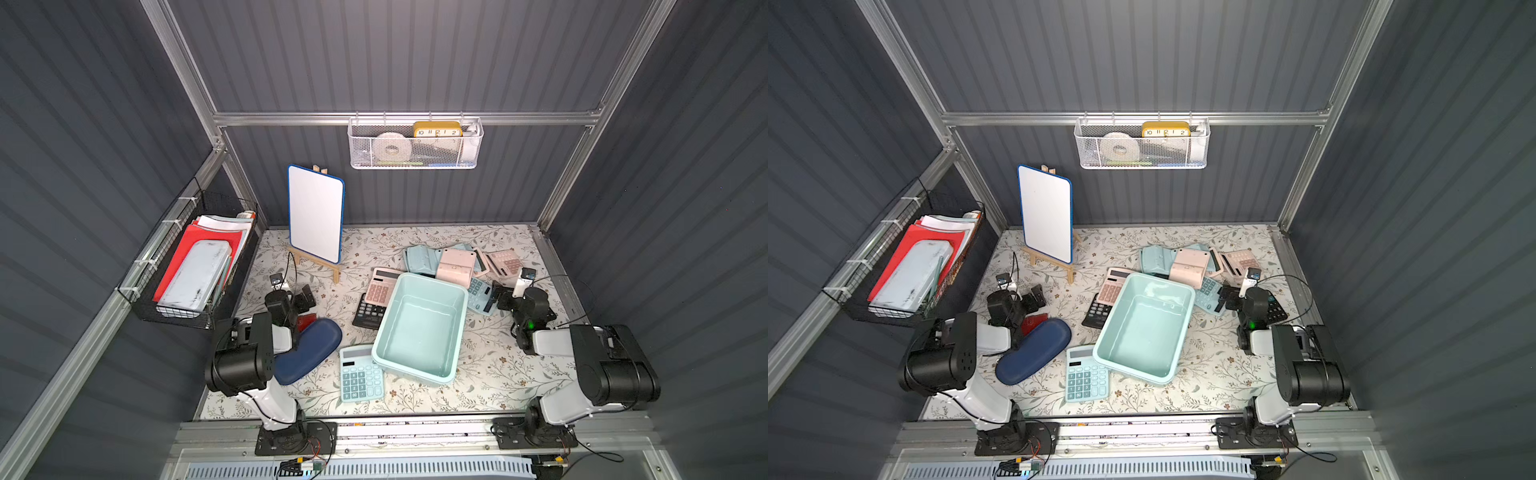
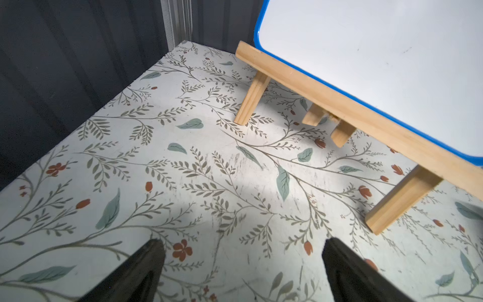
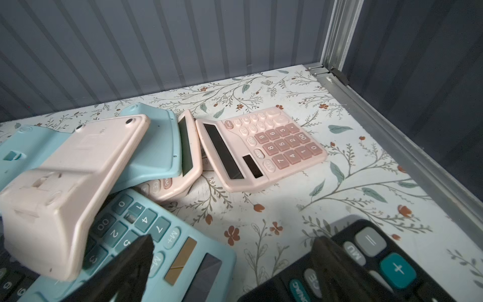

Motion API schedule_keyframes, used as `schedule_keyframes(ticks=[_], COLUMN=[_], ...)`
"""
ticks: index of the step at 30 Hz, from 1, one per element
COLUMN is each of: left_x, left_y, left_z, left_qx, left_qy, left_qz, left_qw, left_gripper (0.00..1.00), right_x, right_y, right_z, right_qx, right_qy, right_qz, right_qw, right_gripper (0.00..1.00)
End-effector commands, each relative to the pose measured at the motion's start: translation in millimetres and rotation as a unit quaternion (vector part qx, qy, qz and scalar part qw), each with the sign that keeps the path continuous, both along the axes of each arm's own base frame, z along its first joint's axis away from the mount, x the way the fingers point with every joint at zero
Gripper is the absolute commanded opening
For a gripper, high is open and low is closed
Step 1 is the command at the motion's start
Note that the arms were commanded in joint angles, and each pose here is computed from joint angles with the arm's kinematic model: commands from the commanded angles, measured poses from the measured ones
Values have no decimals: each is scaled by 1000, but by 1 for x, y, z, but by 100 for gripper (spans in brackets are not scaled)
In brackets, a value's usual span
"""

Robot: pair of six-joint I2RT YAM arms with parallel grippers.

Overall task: Put the calculator in the storage box
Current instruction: Move the distractor to the center of the board.

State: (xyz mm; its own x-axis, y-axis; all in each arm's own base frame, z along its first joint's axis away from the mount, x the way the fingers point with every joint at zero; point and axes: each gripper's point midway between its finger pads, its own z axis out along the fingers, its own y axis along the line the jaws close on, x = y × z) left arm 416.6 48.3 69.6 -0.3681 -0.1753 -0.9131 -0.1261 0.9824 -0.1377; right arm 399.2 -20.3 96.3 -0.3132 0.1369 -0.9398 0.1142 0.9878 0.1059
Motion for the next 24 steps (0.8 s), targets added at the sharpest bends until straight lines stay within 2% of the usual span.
schedule_keyframes(ticks=[1,21,24], left_x=[5,5,6], left_y=[-1,-1,8], left_z=[6,8,20], left_qx=[8,8,9], left_qy=[-8,-12,-4], left_qz=[-3,-3,22], left_qw=[1000,1000,1000], left_gripper=[99,99,99], right_x=[0,0,-4], right_y=[3,4,6], right_z=[-2,-2,4], right_qx=[-3,-6,-16], right_qy=[0,-1,-11], right_qz=[8,12,5], right_qw=[1000,1000,1000], right_gripper=[99,99,99])
